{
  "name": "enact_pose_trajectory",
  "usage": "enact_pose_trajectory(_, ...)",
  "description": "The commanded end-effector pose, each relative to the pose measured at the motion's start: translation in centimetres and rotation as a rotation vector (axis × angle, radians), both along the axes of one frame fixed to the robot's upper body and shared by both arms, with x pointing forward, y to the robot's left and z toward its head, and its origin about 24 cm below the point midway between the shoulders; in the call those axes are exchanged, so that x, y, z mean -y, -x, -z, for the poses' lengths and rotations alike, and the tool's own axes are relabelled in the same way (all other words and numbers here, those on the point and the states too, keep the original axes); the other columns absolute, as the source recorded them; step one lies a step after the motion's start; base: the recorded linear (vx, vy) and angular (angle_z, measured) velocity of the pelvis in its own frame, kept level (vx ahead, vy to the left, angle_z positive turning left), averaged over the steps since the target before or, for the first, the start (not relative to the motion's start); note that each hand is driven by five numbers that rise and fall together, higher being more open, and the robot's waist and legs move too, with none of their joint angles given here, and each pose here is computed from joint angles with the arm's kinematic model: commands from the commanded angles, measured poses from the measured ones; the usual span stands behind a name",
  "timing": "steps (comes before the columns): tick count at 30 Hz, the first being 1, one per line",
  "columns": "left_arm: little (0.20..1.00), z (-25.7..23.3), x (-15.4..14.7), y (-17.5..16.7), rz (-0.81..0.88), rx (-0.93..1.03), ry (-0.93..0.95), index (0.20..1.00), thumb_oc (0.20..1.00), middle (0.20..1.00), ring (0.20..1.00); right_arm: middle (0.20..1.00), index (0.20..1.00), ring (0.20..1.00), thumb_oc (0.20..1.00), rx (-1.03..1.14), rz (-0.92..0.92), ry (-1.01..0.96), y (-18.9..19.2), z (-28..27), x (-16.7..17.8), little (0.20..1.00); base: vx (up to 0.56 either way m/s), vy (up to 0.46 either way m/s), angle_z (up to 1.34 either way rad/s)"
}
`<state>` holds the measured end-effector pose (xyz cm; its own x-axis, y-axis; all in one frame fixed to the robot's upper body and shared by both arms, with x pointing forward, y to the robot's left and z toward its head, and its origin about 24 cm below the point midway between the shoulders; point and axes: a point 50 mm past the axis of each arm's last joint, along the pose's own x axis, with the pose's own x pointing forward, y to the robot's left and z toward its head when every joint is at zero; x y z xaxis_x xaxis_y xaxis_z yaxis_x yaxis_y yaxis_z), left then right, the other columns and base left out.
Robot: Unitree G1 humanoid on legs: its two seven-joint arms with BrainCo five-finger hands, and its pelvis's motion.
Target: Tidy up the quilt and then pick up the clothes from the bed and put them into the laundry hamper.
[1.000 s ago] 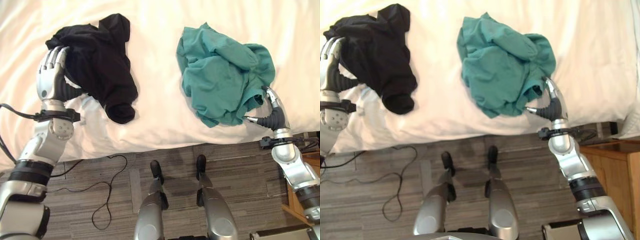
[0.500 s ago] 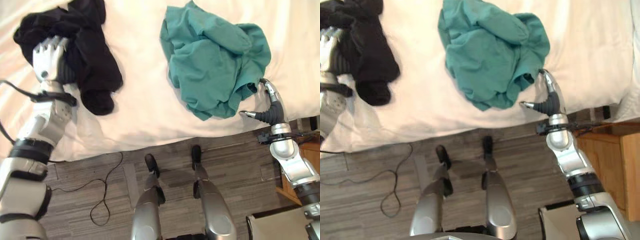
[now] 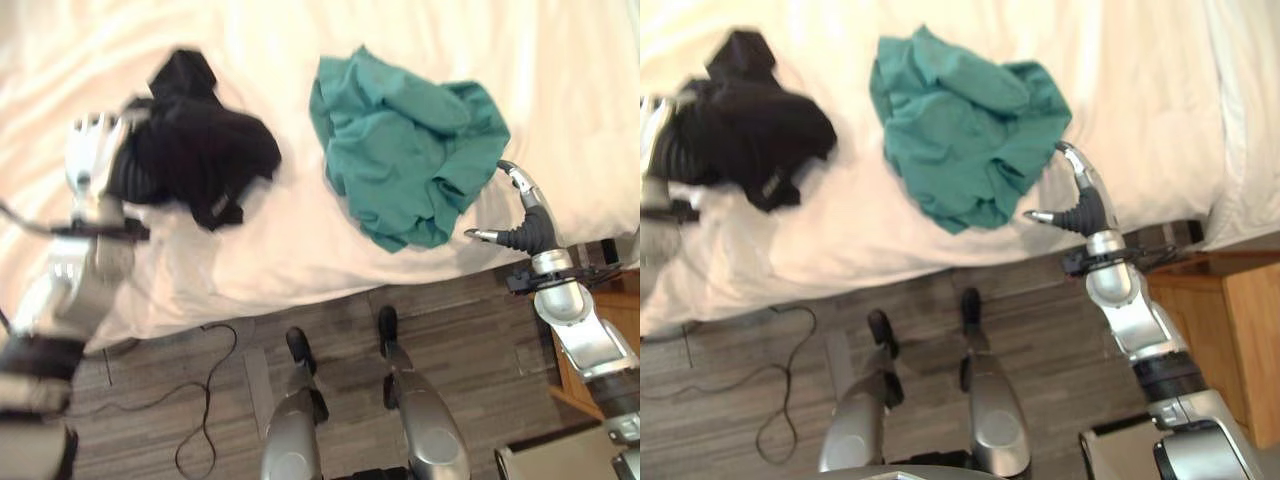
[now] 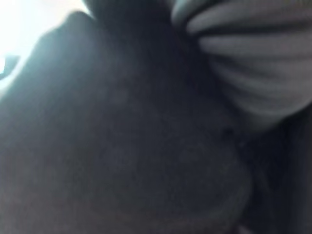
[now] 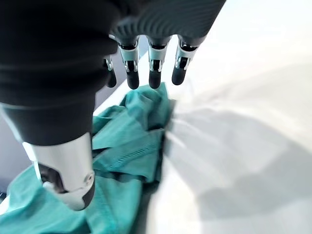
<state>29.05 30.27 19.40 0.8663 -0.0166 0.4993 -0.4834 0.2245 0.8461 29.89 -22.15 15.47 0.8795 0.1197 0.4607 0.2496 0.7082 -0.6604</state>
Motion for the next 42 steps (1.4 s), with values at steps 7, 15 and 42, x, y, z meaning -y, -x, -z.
enact_pose_trajectory(7,0.200,10.1,-0.7,4.9,-0.006,-0.209,0.518,0.200,0.200,0.200,0.200,1.000,1.000,1.000,1.000,-0.061,0.061,0.113,0.4,1.4,1.0,1.000,0.07,-0.039,0.28)
enact_pose_trajectory(15,0.200,12.9,-2.1,7.4,-0.061,-0.212,0.806,0.200,0.200,0.200,0.200,1.000,1.000,1.000,1.000,-0.062,0.310,0.328,-1.9,-1.1,5.9,1.000,-0.07,-0.052,0.42)
enact_pose_trajectory(42,0.200,22.0,6.1,9.3,0.016,-0.622,1.212,0.200,0.200,0.200,0.200,0.200,0.200,0.200,0.200,-0.979,0.276,-0.271,12.3,22.1,3.6,0.200,0.01,-0.003,-0.12)
